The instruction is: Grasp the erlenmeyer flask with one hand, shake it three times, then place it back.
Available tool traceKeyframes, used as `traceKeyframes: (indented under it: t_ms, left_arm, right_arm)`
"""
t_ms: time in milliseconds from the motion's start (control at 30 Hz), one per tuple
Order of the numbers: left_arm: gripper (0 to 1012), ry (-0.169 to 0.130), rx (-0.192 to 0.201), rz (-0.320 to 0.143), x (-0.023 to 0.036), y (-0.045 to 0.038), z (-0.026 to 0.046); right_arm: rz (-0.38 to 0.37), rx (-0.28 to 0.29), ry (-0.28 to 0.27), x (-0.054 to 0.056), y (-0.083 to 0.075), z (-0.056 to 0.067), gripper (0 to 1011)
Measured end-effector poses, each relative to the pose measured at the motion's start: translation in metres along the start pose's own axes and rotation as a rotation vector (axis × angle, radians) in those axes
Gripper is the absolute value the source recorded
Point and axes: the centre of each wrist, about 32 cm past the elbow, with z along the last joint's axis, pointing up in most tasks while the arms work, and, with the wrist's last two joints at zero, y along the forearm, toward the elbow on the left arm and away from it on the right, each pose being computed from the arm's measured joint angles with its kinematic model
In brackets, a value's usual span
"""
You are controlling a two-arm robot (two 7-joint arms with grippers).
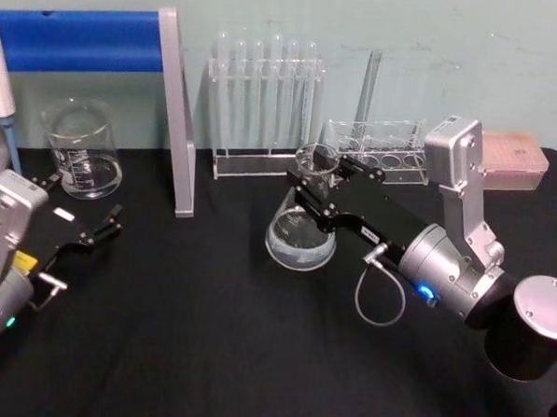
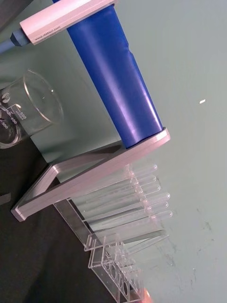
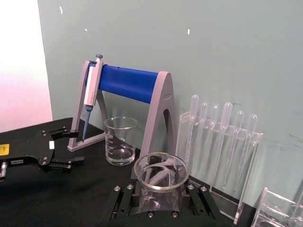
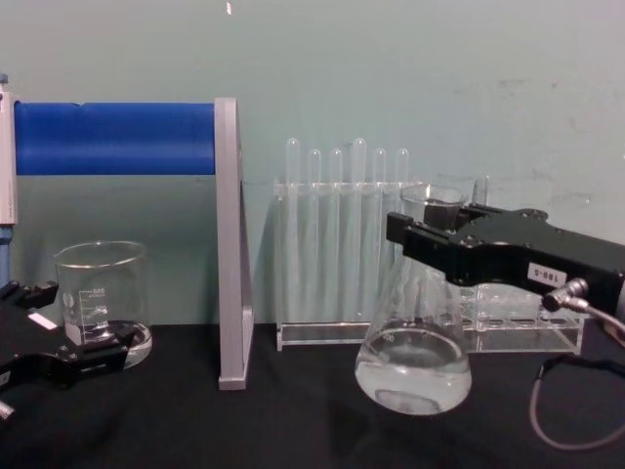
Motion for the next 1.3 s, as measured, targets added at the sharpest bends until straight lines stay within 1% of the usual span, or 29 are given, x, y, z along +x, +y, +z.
traceKeyframes:
  t_ms: [400, 567, 700, 767, 833, 933, 1100, 1133, 1300]
  left_arm:
    - [1001, 0.000, 0.000, 0.000, 0.0000, 0.0000, 0.0000]
    - [1001, 0.000, 0.000, 0.000, 0.0000, 0.0000, 0.0000]
    - [1001, 0.000, 0.000, 0.000, 0.0000, 0.0000, 0.0000]
    - [1001, 0.000, 0.000, 0.000, 0.0000, 0.0000, 0.0000]
    - [1001, 0.000, 0.000, 0.000, 0.0000, 0.0000, 0.0000]
    - [1001, 0.000, 0.000, 0.000, 0.0000, 0.0000, 0.0000]
    - [1001, 0.000, 0.000, 0.000, 0.0000, 0.0000, 0.0000]
    - [1001, 0.000, 0.000, 0.000, 0.0000, 0.0000, 0.0000]
    - [1001, 0.000, 0.000, 0.000, 0.0000, 0.0000, 0.0000]
  right_arm:
    - [-0.006, 0.001, 0.001, -0.001, 0.001, 0.001, 450]
    - [0.002, -0.004, -0.005, -0.005, 0.003, 0.000, 450]
    - [0.020, -0.005, -0.012, -0.012, 0.005, 0.000, 450]
    - [0.043, -0.002, -0.014, -0.018, 0.007, 0.001, 450]
    - [0.050, -0.001, -0.013, -0.020, 0.008, 0.001, 450]
    - [0.076, 0.003, -0.010, -0.026, 0.010, 0.002, 450]
    - [0.144, 0.004, 0.000, -0.040, 0.012, 0.003, 450]
    - [0.144, 0.004, 0.000, -0.040, 0.012, 0.003, 450]
    - [0.201, 0.005, 0.010, -0.051, 0.014, 0.003, 449]
